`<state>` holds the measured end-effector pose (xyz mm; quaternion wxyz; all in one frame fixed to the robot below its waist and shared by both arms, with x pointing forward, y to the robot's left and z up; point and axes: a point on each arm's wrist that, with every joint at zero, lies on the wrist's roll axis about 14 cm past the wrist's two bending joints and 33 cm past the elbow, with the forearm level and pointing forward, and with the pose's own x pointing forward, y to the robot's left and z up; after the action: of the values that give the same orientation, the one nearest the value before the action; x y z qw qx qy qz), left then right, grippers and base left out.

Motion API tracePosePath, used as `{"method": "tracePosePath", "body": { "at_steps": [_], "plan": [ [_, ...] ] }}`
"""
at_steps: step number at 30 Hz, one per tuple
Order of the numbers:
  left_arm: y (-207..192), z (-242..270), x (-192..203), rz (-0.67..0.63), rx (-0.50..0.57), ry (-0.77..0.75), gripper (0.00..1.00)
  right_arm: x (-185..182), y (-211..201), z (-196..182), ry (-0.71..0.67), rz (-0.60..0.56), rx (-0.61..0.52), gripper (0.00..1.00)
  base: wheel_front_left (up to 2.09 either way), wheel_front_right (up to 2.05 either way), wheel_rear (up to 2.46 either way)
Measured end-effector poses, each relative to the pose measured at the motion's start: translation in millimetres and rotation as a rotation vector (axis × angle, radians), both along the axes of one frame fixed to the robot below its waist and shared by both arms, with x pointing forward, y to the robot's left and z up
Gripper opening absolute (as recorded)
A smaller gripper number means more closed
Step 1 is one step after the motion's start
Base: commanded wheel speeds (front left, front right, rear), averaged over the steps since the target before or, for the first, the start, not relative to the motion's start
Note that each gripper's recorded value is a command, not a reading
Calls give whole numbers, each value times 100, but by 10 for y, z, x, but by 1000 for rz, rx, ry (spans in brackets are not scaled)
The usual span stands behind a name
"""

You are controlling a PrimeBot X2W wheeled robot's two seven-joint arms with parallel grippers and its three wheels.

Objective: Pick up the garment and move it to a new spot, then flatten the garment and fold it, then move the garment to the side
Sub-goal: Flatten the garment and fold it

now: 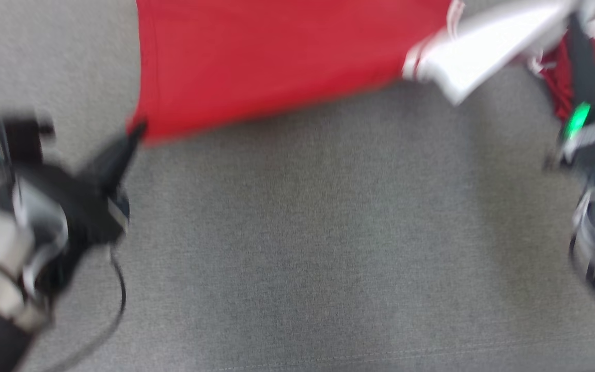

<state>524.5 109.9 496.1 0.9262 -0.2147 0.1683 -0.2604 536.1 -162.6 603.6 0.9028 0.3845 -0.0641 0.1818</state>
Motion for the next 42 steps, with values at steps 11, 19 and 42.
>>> {"method": "tracePosePath", "body": {
  "at_steps": [11, 19, 42],
  "plan": [
    [150, -330, -805, 79, -49, 40, 0, -967, -74, -587, 158, 24, -42, 0, 0, 0, 0],
    [214, -450, -1107, 121, -36, 6, 0, -1377, 10, -855, 239, 72, -86, 0, 0, 0, 0],
    [225, -746, -1837, 207, 0, 84, 0, -2271, -159, -1385, 435, 96, -172, 0, 0, 0, 0]
  ]
}}
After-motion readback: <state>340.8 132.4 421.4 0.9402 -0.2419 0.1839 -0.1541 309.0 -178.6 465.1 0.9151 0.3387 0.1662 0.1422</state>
